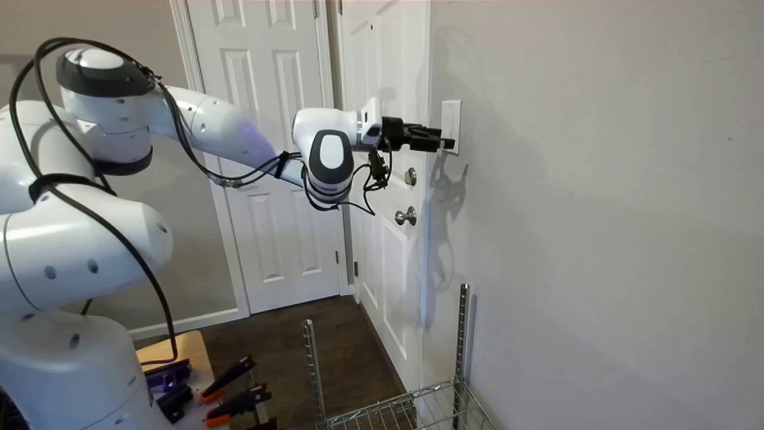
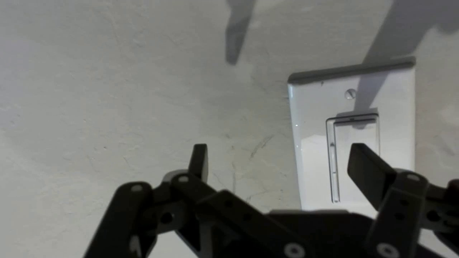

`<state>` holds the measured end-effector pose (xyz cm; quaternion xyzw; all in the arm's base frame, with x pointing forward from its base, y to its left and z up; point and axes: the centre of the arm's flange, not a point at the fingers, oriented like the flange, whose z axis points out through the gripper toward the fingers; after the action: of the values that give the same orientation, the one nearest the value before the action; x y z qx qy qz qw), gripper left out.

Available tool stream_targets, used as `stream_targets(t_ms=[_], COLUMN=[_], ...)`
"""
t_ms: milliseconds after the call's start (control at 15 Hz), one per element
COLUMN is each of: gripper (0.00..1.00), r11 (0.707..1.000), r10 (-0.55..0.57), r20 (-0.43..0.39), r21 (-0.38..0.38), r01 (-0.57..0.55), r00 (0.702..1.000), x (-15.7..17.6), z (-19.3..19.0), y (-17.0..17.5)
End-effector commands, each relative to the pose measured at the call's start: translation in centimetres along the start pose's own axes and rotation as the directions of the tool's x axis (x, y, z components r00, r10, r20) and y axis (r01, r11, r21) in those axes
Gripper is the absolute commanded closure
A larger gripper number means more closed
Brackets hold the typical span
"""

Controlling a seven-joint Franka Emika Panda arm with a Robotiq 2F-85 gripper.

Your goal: Flip the switch to turn off the light

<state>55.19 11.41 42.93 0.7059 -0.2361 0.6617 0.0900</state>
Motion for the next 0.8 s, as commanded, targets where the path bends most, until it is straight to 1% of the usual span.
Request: stream_targets(t_ms=[0, 400, 733], gripper=[0.00, 0.00, 0.00], r11=[1.000, 1.000, 0.999], r10=[0.009, -0.001, 0.001], r20=[-0.015, -0.028, -0.013], r21=[-0.007, -0.017, -0.046], r01=[-0.009, 0.000, -0.002], r00=[1.000, 1.000, 1.000], x=[-0.4, 0.0, 0.0], z=[0.7, 2.0, 3.6], y=[-0.9, -1.7, -2.0])
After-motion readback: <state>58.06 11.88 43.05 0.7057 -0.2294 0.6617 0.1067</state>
